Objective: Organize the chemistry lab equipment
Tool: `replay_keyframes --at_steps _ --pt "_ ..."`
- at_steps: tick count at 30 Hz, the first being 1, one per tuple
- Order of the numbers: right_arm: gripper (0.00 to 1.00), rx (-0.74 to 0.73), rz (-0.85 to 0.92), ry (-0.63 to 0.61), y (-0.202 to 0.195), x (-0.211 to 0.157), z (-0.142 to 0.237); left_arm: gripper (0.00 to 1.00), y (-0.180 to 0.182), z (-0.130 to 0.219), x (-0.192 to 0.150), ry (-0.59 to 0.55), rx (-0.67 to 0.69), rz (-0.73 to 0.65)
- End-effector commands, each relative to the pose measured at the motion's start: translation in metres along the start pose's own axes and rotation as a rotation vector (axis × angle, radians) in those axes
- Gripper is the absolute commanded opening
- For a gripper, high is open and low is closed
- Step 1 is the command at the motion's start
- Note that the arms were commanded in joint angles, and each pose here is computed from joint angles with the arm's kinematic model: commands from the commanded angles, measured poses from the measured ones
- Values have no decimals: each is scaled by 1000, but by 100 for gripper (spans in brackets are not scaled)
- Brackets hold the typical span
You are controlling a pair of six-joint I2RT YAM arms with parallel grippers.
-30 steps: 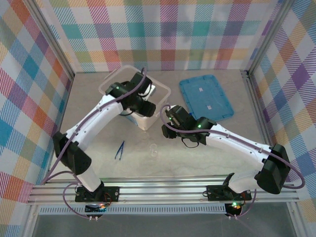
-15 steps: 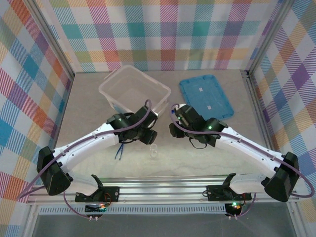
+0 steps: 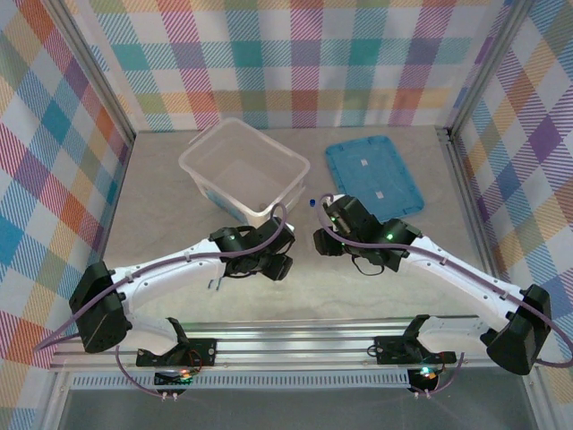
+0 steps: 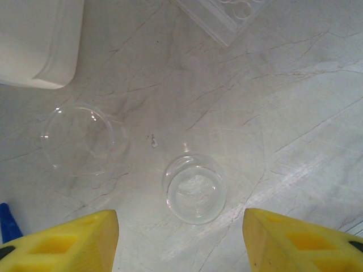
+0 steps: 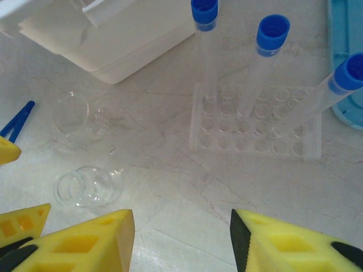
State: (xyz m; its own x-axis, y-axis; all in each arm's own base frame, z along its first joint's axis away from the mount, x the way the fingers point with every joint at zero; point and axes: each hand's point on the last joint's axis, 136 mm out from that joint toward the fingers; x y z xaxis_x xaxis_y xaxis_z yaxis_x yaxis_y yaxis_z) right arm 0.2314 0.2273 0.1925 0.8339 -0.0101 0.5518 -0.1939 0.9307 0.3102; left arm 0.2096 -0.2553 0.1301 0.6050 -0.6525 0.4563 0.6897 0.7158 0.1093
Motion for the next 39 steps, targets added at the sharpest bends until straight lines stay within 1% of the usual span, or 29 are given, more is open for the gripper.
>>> replay_keyframes --at_steps 1,6,8,12,19,30,39 --pt "53 40 59 16 3 -5 1 59 -12 -12 -2 1 -32 25" --pt "61 88 117 19 13 -3 3 59 -16 -25 -8 27 -35 25" --pt "62 99 140 24 16 -3 3 59 -17 -28 -9 33 -38 28" --pt "62 104 159 36 17 -3 0 55 -18 -33 -13 52 -38 28" --pt "63 117 153 46 19 -5 -2 54 -18 -42 -19 83 -26 31" --pt "63 118 151 52 19 -6 -4 53 -19 -48 -20 88 -26 33" --pt "62 123 147 51 20 -6 -4 44 -20 -50 -20 92 -31 30"
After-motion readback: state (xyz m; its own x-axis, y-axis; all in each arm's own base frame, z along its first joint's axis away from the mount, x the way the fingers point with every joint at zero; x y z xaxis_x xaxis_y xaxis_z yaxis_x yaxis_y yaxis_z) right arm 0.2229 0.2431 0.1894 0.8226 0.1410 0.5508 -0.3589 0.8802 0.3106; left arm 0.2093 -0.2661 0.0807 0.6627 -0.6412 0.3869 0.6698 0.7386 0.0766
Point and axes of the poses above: each hand's point on the last joint's axis, 136 mm out from that joint toward the fingers, its own z axis back along the fingers, its own y axis along the line the jaws close on, x = y × z, and after that the axes turned 14 degrees about -z, right-handed
